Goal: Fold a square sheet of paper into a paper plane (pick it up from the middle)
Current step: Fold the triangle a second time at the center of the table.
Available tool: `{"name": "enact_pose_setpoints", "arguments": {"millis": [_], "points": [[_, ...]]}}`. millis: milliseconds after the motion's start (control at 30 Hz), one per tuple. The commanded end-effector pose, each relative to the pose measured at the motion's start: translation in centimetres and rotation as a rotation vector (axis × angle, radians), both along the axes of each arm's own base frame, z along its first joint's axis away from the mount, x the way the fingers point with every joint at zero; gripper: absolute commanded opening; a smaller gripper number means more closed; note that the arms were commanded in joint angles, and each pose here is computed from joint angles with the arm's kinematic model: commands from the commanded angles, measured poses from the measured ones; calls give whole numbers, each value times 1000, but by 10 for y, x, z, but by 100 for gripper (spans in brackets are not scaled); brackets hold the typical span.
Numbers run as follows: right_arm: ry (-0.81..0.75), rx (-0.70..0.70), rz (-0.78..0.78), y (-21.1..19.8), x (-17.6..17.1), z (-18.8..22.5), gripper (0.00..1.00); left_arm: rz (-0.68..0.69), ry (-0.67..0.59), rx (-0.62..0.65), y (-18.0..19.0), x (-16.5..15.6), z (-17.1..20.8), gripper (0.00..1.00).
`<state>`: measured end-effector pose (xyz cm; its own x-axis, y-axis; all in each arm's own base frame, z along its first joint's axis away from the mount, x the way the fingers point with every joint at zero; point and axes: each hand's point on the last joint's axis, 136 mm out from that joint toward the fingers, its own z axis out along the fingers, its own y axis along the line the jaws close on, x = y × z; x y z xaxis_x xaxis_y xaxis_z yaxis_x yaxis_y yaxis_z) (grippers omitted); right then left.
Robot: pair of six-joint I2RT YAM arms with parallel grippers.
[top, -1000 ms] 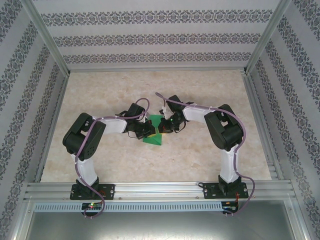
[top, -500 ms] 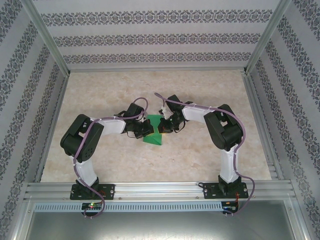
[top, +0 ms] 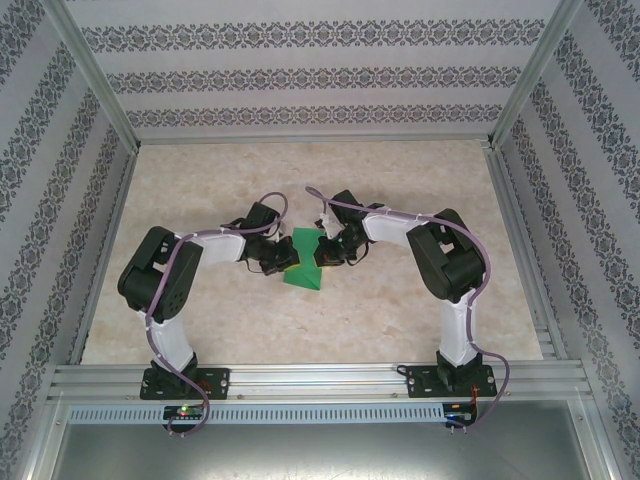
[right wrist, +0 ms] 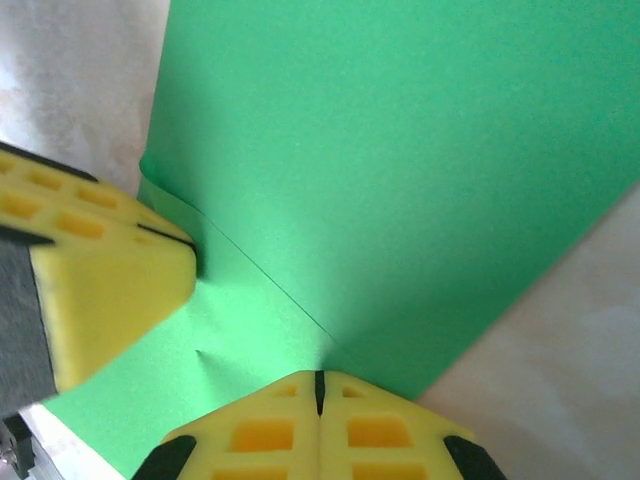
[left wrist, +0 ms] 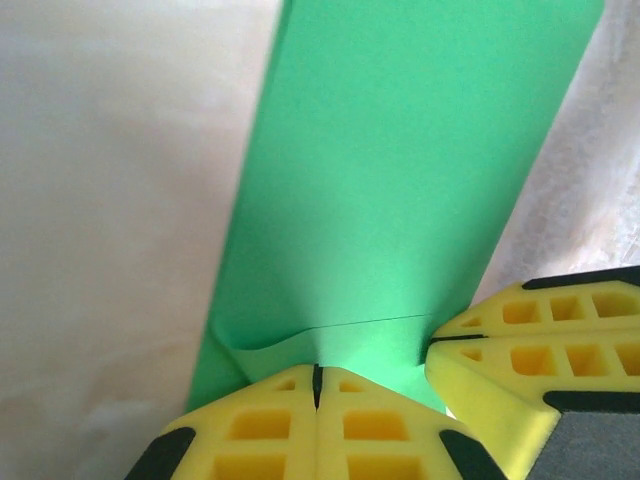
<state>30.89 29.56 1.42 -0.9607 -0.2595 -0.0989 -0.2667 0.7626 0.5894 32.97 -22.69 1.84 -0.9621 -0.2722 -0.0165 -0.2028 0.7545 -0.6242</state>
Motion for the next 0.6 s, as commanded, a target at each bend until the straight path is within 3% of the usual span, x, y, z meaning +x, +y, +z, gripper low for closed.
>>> {"name": "enact_pose_setpoints", "arguments": {"millis": [0,300,567], "points": [[66,-226,-5,-41,-20,-48,3,75,84,178,52,-6,-27,1],[62,-227,-1,-39,-21,-47,4,28,-59,197,52,16,19,1],[64,-227,-1,-38,-21,-47,4,-83,-134,82,6,8,37,1]]}}
